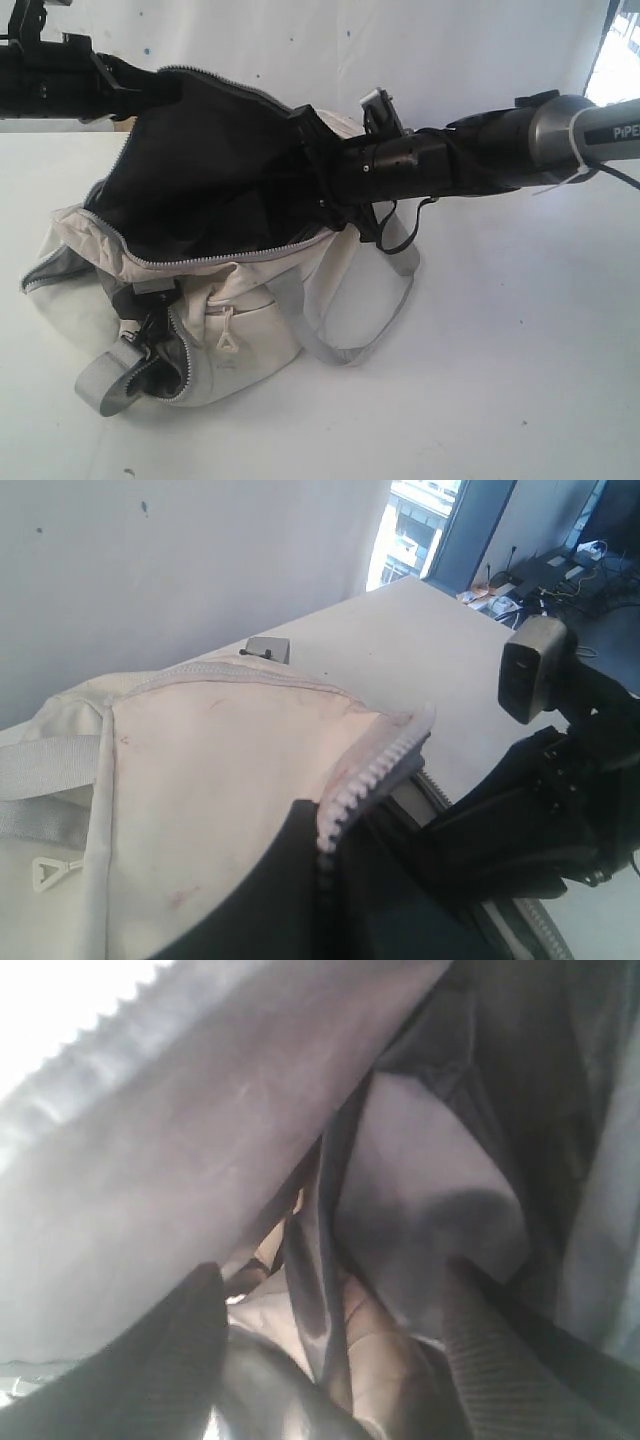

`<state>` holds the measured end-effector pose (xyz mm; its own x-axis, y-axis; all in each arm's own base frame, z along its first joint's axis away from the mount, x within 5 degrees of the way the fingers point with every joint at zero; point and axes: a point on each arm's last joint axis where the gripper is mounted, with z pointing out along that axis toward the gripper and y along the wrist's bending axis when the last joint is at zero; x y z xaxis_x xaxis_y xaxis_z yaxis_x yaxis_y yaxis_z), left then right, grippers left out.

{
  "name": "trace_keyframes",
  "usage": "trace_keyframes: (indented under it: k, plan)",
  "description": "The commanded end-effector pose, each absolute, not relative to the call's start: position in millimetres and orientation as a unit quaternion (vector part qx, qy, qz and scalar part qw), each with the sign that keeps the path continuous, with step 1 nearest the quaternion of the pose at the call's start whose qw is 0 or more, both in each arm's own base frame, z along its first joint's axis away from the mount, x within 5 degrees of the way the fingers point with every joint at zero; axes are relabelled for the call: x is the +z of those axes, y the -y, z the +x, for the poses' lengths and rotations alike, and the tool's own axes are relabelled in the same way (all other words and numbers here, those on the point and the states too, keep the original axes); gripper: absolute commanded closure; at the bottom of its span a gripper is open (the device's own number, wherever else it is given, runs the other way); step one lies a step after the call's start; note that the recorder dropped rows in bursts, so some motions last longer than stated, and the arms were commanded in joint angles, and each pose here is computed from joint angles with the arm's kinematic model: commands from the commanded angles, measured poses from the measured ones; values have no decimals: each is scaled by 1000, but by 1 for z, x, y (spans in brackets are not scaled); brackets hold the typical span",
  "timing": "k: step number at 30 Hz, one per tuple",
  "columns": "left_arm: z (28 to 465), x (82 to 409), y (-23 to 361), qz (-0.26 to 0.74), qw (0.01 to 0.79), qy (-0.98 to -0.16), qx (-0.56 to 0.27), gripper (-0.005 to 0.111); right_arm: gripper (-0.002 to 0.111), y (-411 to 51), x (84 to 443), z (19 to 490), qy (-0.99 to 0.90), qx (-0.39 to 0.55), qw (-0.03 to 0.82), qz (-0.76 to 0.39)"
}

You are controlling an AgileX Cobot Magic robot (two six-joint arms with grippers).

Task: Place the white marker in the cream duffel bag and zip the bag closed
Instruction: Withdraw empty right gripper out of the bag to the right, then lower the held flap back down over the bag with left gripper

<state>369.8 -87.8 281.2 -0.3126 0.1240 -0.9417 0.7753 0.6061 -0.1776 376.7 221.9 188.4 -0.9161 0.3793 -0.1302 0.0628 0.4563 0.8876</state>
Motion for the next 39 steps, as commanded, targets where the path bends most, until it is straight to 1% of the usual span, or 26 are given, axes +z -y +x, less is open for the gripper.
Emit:
trace_keyframes:
  k: [1,5,10,12,14,17,23,27,30,36,39]
  plan:
    - [371,285,86,301,507,-739,-326,106,50,-225,194,373,-833,523,146,109]
    - [370,283,86,313,501,-741,-319,106,50,-220,197,367,-842,519,131,62]
    - [368,281,86,328,493,-743,-311,106,50,-204,215,358,-854,510,106,7]
    - [368,281,86,328,493,-743,-311,106,55,-192,224,354,-860,500,97,-23]
    - [369,281,86,328,493,-743,-311,106,66,-176,229,346,-877,471,73,-59]
    - [369,281,86,328,493,-743,-311,106,77,-160,229,341,-893,436,54,-98]
    - [368,281,86,328,493,-743,-312,106,93,-130,218,336,-923,349,18,-159]
    - [367,281,87,333,491,-740,-318,106,101,-112,211,339,-942,287,20,-172]
    - [366,282,88,338,488,-736,-326,106,104,-100,208,344,-955,256,28,-144]
    - [359,283,93,363,474,-718,-358,106,104,-82,201,348,-971,206,38,-117]
    - [351,281,96,427,463,-690,-358,105,104,-79,199,349,-972,197,40,-120]
